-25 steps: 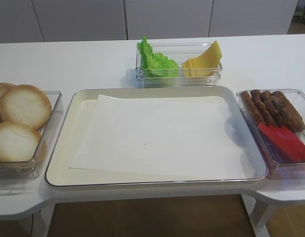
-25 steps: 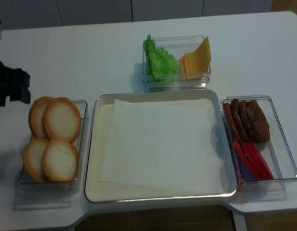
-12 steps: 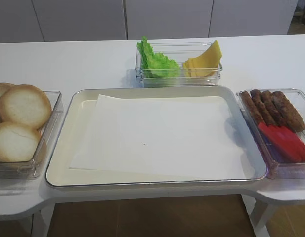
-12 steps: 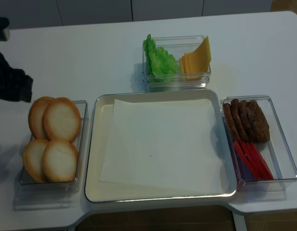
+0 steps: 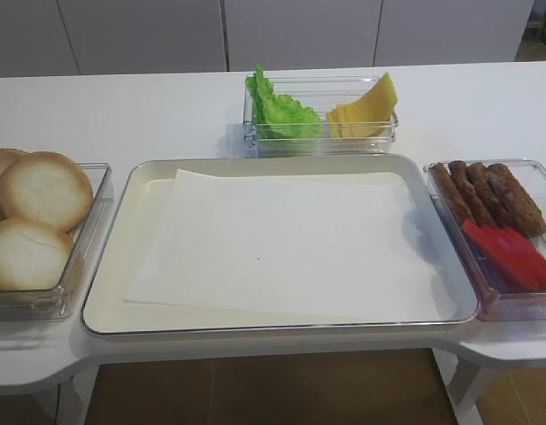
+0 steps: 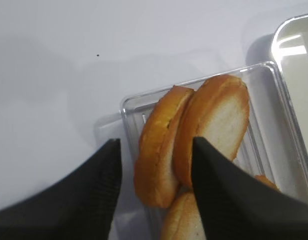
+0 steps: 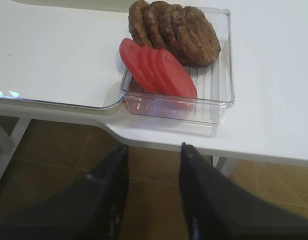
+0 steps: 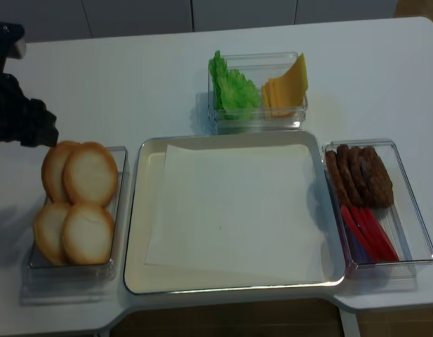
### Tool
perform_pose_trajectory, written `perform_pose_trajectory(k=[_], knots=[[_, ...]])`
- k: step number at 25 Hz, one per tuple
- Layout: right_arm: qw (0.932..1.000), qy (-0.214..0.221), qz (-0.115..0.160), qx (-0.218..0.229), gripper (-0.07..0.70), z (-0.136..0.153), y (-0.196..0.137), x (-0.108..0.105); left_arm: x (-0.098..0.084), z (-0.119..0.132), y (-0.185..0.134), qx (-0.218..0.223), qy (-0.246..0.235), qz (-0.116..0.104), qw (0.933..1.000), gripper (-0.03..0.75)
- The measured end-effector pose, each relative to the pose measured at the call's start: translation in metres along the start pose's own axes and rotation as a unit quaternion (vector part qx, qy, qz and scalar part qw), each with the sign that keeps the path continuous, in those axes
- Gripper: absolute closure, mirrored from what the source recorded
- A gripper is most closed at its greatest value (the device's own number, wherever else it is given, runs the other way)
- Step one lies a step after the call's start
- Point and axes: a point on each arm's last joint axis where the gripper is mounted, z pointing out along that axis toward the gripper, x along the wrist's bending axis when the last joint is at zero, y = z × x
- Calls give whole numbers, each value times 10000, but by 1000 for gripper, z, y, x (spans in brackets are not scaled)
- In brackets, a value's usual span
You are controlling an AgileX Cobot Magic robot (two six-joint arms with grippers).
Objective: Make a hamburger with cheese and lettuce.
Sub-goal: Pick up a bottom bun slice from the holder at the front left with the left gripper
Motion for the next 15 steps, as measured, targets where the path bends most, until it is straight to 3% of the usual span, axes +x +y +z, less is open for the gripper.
perform_pose_trajectory(k=[7,15], knots=[[10000,0,0,0,351,0,0,0,3,17,0,219,-66,-40,9997,305],[10000,0,0,0,351,0,0,0,5,29,0,372,-104,-54,9992,301]])
